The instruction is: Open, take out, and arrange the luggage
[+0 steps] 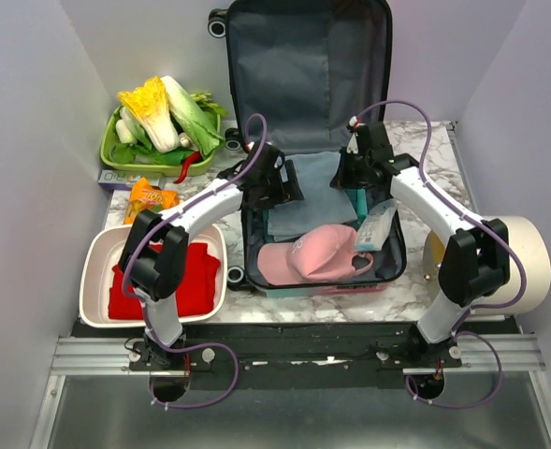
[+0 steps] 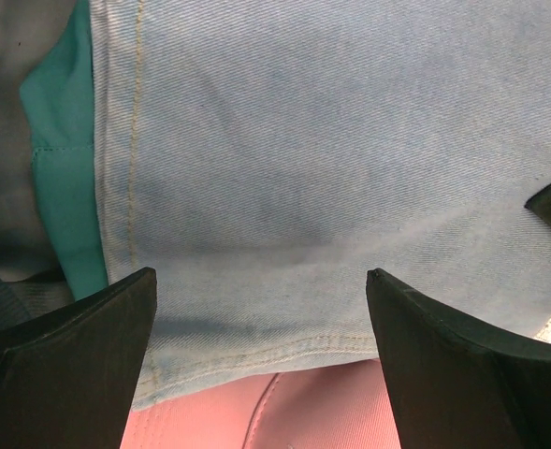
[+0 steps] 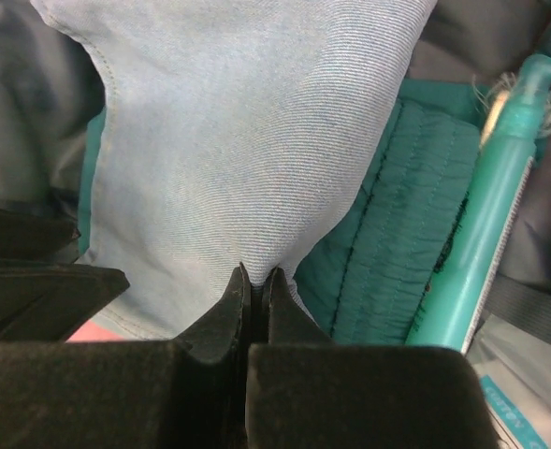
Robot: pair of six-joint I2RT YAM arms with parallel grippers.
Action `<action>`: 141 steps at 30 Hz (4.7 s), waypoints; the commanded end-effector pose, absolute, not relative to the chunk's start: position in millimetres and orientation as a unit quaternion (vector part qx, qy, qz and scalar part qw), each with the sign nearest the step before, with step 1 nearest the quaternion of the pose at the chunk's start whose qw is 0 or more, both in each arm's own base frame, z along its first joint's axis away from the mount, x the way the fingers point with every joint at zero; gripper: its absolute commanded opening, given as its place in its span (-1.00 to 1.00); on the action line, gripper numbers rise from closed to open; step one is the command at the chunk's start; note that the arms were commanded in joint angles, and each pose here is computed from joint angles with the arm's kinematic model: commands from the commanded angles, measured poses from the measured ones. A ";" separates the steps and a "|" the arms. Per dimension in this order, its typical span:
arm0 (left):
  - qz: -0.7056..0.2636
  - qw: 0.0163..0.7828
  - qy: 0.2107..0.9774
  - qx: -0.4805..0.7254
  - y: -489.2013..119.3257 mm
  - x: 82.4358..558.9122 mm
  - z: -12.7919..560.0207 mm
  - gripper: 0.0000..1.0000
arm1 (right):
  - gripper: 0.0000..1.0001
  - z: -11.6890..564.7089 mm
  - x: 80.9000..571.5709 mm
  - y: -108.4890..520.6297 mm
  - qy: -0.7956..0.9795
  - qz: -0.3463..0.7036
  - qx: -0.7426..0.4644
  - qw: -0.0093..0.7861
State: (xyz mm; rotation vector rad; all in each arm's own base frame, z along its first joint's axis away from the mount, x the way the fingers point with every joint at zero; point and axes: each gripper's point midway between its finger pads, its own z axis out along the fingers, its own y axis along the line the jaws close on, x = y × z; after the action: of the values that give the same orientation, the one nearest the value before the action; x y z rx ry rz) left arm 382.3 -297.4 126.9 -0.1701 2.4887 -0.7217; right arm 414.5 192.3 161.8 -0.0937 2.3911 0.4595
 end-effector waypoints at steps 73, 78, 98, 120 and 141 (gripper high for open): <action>-0.165 0.496 0.838 -0.157 -162.8 328.1 314.4 -1.00 | -0.99 389.2 336.0 354.7 0.751 0.379 -0.182 0.510; -0.100 0.519 0.812 -0.249 -88.0 285.3 324.1 -1.00 | -0.99 397.0 293.5 430.7 0.730 0.434 -0.216 0.483; 0.111 0.373 0.831 -0.397 43.2 199.4 208.2 -1.00 | -0.99 234.1 195.3 586.1 0.800 0.467 -0.150 0.345; 0.129 0.340 0.804 -0.470 55.7 166.2 178.0 0.98 | 0.07 147.6 199.4 534.0 0.852 0.339 -0.187 0.354; 0.094 0.275 0.769 -0.570 44.9 160.4 86.8 0.98 | 0.75 159.8 165.6 580.8 0.686 0.438 -0.454 0.363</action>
State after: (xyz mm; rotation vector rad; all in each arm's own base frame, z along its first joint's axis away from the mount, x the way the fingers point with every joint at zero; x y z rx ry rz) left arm 150.9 40.9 88.9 -1.5186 2.1052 0.2692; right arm 175.5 570.2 176.3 -1.0237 1.8819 1.0436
